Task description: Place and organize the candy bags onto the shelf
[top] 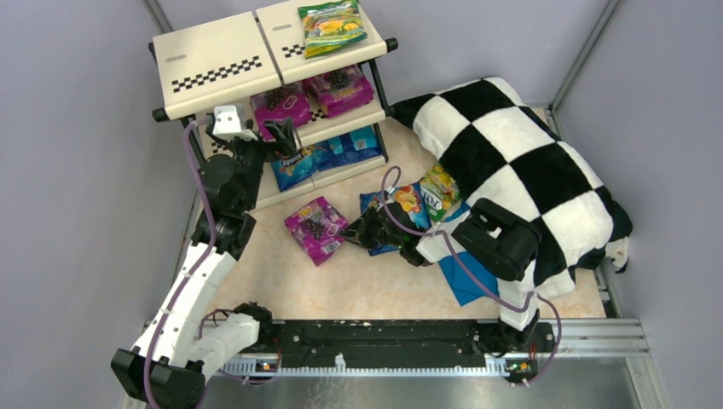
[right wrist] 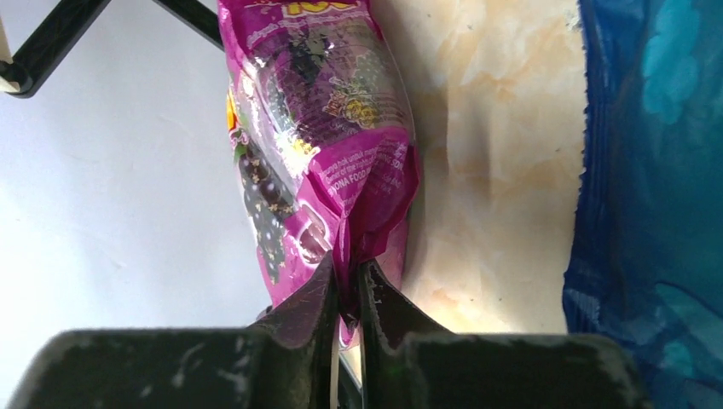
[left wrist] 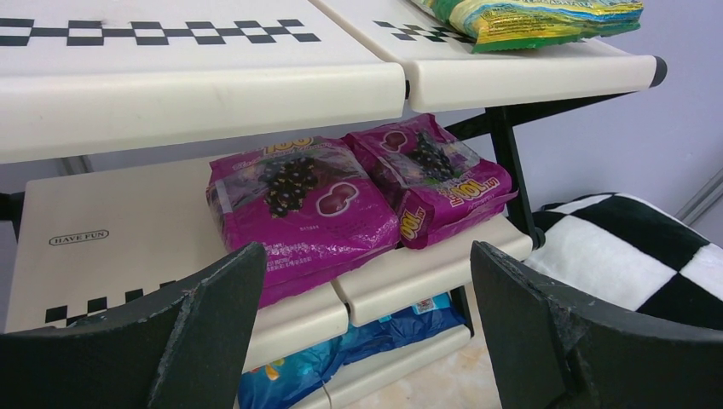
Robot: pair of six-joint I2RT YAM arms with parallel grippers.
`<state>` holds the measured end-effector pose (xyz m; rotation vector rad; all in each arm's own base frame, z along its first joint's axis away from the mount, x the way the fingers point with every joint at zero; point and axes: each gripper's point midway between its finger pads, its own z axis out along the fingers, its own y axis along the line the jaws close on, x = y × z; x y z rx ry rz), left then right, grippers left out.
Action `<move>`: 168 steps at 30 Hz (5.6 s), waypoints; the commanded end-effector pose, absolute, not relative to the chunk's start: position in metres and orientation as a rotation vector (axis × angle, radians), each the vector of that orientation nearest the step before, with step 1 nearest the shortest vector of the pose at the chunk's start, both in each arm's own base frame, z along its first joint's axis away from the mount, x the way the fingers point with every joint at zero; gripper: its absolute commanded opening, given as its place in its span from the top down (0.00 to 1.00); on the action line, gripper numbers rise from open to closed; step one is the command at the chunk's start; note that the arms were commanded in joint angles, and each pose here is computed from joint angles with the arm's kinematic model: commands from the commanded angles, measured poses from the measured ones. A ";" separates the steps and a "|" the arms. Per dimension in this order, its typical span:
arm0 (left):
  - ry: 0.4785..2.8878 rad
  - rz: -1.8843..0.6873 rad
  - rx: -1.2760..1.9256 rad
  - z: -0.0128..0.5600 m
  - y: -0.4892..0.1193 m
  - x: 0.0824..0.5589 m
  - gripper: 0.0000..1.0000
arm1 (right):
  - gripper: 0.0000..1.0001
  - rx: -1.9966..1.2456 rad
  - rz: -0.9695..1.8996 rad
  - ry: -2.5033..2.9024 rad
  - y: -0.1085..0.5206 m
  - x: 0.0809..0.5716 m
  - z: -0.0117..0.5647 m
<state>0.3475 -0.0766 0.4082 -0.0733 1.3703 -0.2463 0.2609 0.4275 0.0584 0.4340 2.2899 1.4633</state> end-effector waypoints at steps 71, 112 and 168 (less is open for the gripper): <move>1.958 -0.707 -0.223 0.234 -0.130 0.234 0.01 | 0.25 -0.199 1.148 2.113 0.418 0.210 0.118; 2.427 -0.729 -0.608 0.066 -0.137 0.187 0.86 | 0.02 -0.098 1.438 2.235 0.409 0.195 0.109; 2.387 -0.959 -1.032 0.104 -0.146 0.162 0.02 | 0.05 -0.155 1.126 1.794 0.302 0.221 0.153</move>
